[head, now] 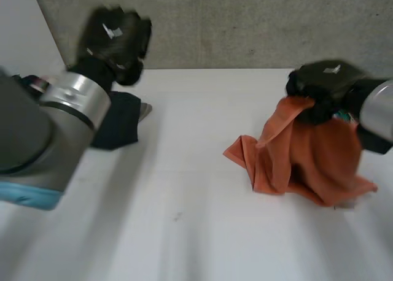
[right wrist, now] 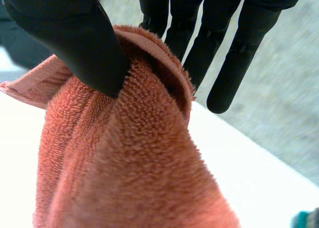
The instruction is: Fold the laundry.
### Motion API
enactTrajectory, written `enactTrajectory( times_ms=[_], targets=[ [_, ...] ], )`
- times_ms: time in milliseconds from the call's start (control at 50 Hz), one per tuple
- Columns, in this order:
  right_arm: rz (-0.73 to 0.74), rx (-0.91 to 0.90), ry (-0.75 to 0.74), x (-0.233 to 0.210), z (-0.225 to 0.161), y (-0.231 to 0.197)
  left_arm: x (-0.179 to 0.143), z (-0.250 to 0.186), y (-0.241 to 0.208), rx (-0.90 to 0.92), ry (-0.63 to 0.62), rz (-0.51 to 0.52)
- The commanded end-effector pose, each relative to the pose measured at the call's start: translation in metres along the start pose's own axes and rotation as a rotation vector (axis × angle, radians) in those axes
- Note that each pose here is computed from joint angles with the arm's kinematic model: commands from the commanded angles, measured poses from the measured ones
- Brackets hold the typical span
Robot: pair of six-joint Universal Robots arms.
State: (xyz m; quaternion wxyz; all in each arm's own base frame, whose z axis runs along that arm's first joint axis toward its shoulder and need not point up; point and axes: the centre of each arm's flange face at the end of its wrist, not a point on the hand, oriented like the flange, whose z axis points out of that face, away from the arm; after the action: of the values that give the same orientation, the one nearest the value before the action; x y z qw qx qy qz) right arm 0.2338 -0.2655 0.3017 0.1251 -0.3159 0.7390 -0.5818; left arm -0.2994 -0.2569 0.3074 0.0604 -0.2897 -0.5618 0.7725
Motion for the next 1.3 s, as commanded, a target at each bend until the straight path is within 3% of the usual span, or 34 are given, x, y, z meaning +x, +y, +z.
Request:
enactTrajectory(
  times_ms=[20, 60, 160, 260, 360, 420, 500, 580, 680, 840, 1080, 1200, 1300],
  targets=[
    [-0.033, -0.021, 0.029, -0.018, 0.054, 0.041, 0.027, 0.014, 0.056, -0.140, 0.051, -0.011],
    [-0.068, 0.014, -0.010, -0.039, 0.055, 0.038, 0.025, 0.014, 0.058, -0.145, 0.041, -0.016],
    [-0.357, 0.156, -0.256, -0.135, 0.056, 0.053, 0.011, 0.012, 0.041, -0.114, -0.018, -0.037],
    [-0.498, 0.126, -0.336, -0.170, 0.054, 0.080, -0.001, 0.004, 0.025, -0.092, -0.049, -0.037],
    [-0.435, 0.111, -0.237, -0.160, 0.055, 0.069, 0.001, -0.013, 0.023, -0.105, -0.033, -0.037],
    [-0.313, 0.128, -0.163, -0.142, 0.049, 0.049, 0.008, -0.026, 0.030, -0.138, -0.007, -0.035],
    [-0.113, 0.142, -0.003, -0.076, 0.030, 0.020, 0.024, -0.043, 0.038, -0.180, 0.044, -0.040],
    [-0.040, 0.080, 0.062, -0.045, 0.015, 0.022, 0.054, -0.063, 0.042, -0.210, 0.142, -0.045],
    [-0.097, -0.039, 0.123, -0.020, -0.003, 0.033, 0.075, -0.076, 0.061, -0.266, 0.206, -0.041],
    [-0.375, -0.224, 0.150, 0.014, -0.006, 0.076, 0.094, -0.055, 0.099, -0.331, 0.244, -0.039],
    [-0.366, -0.181, 0.028, -0.001, 0.028, 0.133, 0.126, -0.039, 0.144, -0.411, 0.422, -0.081],
    [-0.380, -0.091, 0.013, -0.010, 0.049, 0.147, 0.130, -0.020, 0.160, -0.411, 0.383, -0.072],
    [-0.349, 0.052, 0.063, -0.012, 0.070, 0.126, 0.113, 0.008, 0.140, -0.343, 0.241, -0.047]
  ],
)
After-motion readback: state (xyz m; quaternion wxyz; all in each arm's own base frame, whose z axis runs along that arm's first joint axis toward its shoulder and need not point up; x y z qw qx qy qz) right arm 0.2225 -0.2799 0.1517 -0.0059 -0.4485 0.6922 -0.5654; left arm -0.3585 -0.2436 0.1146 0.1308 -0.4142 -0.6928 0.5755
